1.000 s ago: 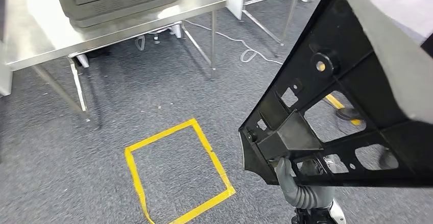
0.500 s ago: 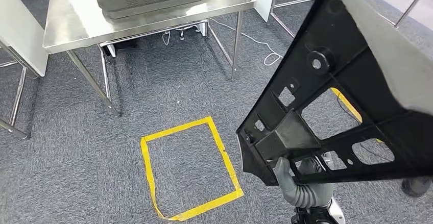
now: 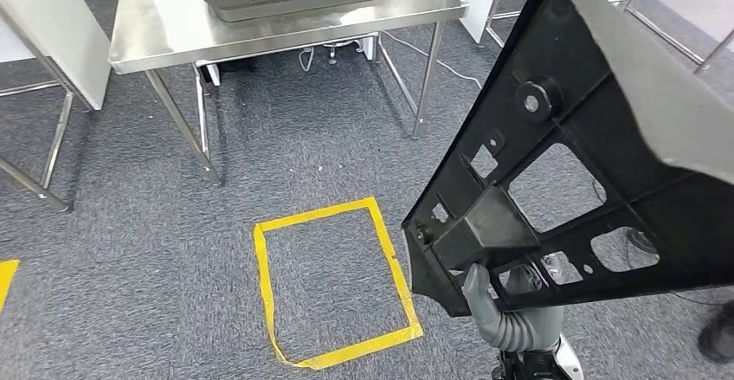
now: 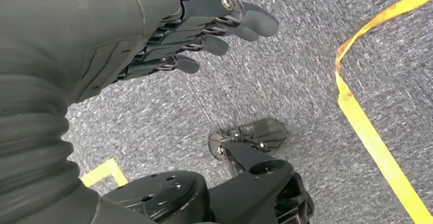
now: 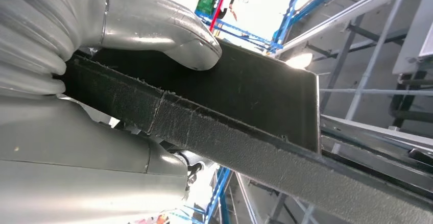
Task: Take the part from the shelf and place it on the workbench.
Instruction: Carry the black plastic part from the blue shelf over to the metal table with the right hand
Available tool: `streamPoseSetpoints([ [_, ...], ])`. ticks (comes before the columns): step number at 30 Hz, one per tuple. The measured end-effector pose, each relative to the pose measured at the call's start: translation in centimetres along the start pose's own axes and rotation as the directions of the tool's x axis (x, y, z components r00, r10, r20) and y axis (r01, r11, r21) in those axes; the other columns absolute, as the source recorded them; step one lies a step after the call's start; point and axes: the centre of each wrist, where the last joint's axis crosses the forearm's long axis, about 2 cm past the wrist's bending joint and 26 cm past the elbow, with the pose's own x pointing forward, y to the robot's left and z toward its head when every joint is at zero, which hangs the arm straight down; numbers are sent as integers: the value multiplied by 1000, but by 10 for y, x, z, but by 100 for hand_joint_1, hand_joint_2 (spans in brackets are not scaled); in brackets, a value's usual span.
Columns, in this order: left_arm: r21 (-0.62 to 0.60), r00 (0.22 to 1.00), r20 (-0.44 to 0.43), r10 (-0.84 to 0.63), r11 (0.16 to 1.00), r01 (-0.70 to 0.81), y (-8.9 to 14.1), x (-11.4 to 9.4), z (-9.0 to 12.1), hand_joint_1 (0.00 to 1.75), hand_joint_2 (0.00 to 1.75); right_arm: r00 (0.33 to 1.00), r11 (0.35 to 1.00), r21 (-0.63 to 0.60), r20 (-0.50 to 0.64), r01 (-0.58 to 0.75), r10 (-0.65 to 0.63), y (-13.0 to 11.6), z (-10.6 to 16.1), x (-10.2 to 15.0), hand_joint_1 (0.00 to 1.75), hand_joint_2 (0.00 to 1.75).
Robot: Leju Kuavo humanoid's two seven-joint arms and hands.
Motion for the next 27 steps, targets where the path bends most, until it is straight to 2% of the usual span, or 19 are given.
streamPoseSetpoints([
  [27,-24,1000,-1,-5,1000,5,3,0,-1,0,175,1000,999,30,-7,20,-20,1,-3,-5,175,175],
])
